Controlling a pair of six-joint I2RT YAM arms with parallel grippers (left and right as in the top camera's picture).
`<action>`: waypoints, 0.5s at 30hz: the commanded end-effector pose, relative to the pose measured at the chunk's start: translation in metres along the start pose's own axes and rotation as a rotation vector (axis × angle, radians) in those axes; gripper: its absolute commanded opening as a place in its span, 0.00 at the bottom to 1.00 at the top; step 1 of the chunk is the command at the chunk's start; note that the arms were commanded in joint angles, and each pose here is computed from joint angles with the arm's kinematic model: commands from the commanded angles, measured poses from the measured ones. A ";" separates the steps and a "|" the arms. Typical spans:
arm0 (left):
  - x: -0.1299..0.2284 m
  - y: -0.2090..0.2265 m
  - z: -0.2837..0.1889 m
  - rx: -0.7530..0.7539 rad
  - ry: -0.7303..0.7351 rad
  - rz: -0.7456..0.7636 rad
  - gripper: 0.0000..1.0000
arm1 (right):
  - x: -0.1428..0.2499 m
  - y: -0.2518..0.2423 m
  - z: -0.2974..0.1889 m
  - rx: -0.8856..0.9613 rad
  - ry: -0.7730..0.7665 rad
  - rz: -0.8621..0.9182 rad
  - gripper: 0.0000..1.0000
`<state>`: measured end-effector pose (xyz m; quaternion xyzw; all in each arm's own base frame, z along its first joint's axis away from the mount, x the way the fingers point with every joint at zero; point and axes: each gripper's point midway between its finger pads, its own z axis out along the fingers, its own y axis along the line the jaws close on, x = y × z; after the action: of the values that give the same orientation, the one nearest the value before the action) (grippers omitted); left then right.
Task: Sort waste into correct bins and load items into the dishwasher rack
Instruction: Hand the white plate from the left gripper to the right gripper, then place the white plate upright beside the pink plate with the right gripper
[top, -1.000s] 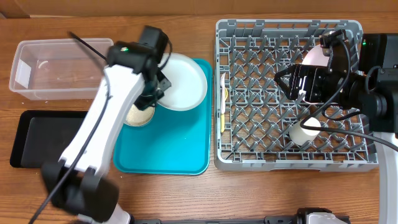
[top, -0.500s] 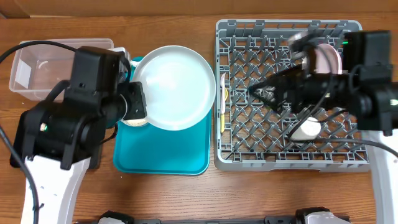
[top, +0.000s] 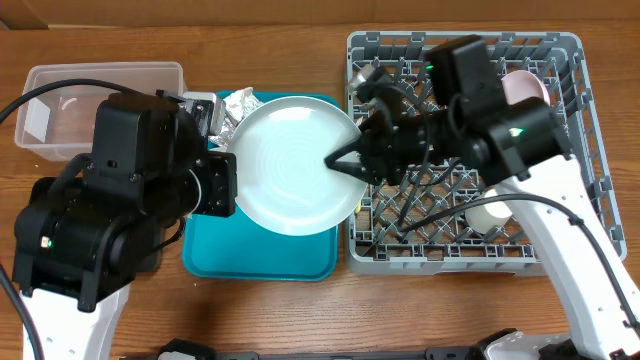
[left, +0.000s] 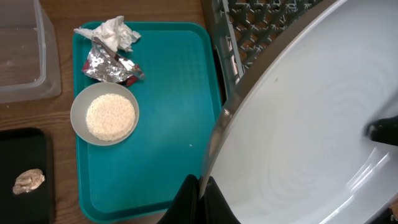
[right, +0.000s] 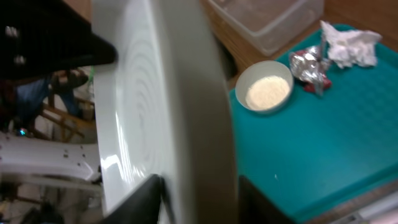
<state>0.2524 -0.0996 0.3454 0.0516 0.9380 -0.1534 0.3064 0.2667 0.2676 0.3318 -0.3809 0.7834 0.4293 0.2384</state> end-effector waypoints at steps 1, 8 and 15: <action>-0.002 -0.006 -0.010 0.034 -0.024 0.032 0.04 | -0.005 0.006 0.001 0.006 -0.014 -0.021 0.23; -0.001 0.001 -0.012 -0.008 -0.031 0.031 0.88 | -0.003 -0.056 -0.040 0.511 -0.078 0.206 0.18; -0.005 0.002 -0.019 -0.023 -0.052 0.032 0.92 | 0.035 -0.109 -0.132 1.057 -0.146 0.464 0.16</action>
<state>0.2496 -0.0955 0.3465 0.0564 0.9391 -0.1428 0.3076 0.3132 0.1784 0.3143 -0.1405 0.9252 0.1790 0.3038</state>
